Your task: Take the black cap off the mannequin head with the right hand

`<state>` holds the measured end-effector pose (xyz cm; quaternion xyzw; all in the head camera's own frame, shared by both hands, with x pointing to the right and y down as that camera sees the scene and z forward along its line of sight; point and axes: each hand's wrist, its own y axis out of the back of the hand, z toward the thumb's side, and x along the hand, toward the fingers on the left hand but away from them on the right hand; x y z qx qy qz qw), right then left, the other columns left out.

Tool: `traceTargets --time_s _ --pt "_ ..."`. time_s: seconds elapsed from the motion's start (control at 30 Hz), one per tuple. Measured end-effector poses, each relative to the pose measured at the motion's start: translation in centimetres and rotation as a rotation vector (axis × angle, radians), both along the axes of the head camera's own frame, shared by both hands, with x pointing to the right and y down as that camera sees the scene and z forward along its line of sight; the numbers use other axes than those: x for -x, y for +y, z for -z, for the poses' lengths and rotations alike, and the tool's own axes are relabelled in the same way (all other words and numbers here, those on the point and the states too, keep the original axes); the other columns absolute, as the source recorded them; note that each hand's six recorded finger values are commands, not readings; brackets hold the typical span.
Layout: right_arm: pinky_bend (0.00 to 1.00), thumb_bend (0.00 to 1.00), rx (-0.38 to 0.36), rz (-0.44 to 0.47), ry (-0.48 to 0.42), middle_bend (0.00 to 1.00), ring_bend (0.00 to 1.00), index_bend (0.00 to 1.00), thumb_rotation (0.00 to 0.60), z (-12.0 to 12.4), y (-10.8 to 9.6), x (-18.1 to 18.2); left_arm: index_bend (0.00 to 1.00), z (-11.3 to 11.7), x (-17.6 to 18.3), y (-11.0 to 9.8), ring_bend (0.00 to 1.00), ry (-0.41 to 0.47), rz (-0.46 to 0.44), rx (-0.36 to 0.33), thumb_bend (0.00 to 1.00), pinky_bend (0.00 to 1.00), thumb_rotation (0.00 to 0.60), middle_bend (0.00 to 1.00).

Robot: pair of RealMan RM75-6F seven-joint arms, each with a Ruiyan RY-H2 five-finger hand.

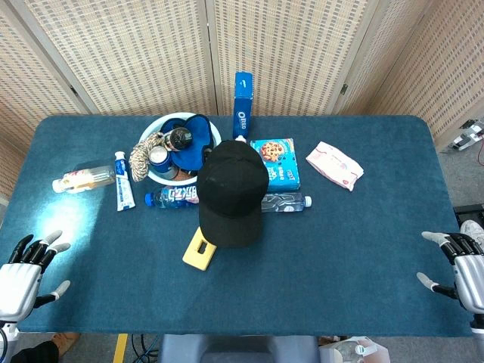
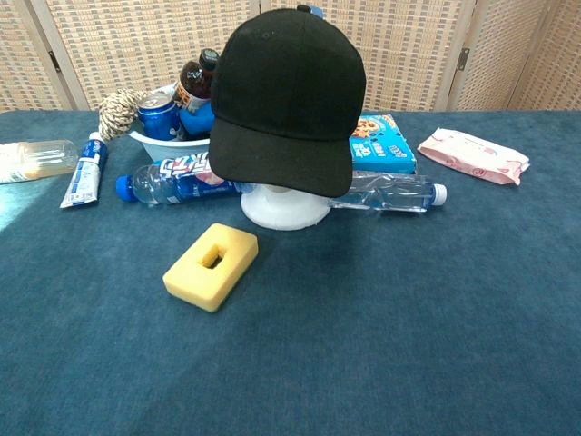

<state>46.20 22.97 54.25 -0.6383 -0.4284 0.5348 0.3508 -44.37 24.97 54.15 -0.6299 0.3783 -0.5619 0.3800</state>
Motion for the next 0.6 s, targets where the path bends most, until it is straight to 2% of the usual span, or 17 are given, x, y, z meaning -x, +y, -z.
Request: traceTargets --time_s 0.33,0.6 --pt "0.23 0.00 0.000 0.026 -0.010 0.32 0.24 0.29 0.600 -0.1 -0.2 0.6 0.29 0.1 0.0 0.0 0.18 -0.001 0.001 -0.002 0.17 0.06 0.600 0.14" --pt "0.23 0.00 -0.006 0.101 -0.025 0.32 0.24 0.29 0.600 -0.5 -0.9 2.5 0.29 0.2 -0.1 0.0 0.18 0.000 -0.001 -0.004 0.17 0.06 0.600 0.14"
